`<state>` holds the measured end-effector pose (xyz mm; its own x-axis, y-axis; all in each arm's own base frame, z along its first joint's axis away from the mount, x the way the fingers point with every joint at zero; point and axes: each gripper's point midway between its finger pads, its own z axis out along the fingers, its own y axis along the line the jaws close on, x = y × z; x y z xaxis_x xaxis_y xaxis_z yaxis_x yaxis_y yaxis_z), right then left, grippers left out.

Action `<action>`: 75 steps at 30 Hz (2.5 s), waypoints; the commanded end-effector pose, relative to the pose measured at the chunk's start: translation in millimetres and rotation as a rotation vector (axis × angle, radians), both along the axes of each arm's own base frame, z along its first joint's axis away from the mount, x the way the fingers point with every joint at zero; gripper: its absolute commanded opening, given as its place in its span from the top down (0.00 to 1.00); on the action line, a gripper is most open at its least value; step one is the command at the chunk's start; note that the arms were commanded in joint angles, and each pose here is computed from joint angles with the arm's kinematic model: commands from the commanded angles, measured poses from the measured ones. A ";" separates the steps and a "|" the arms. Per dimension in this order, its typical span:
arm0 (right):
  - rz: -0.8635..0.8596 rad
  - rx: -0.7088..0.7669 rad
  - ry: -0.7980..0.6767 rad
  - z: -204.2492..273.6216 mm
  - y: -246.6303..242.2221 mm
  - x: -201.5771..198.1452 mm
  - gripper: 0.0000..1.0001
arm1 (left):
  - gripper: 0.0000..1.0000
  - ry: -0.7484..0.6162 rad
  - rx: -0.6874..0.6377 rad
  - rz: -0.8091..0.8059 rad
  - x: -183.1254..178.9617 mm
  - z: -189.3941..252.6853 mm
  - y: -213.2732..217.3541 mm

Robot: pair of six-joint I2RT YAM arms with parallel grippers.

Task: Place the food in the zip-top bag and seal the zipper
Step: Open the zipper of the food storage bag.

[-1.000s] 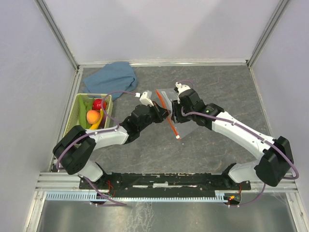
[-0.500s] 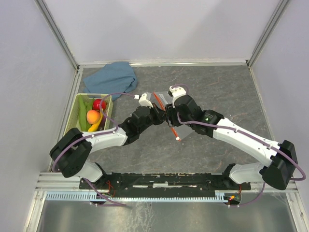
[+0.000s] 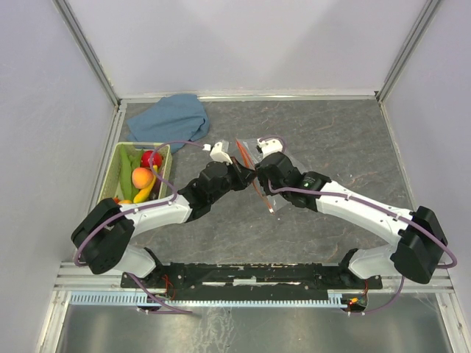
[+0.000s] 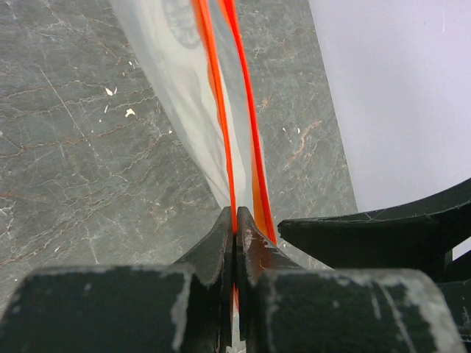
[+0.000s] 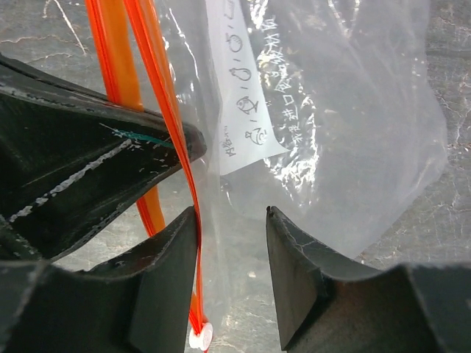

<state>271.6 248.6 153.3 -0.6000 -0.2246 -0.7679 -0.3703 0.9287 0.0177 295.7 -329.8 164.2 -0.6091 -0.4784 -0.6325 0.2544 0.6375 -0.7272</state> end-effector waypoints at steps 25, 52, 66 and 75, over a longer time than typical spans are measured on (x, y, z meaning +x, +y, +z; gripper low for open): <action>-0.031 -0.249 -0.200 -5.7 -15.3 -8.1 0.48 | 0.97 0.019 -0.042 0.044 3.8 15.0 0.0; -0.190 -0.184 -0.428 57.3 -41.9 9.1 0.92 | 0.97 0.074 0.143 0.005 -18.4 -12.7 24.2; -0.088 -0.203 -0.346 27.4 -16.4 19.2 0.64 | 0.97 0.024 0.127 -0.076 -25.9 7.3 15.4; 0.083 -0.138 -0.267 11.3 18.0 14.1 0.54 | 0.97 0.021 0.132 -0.087 -26.8 6.6 15.1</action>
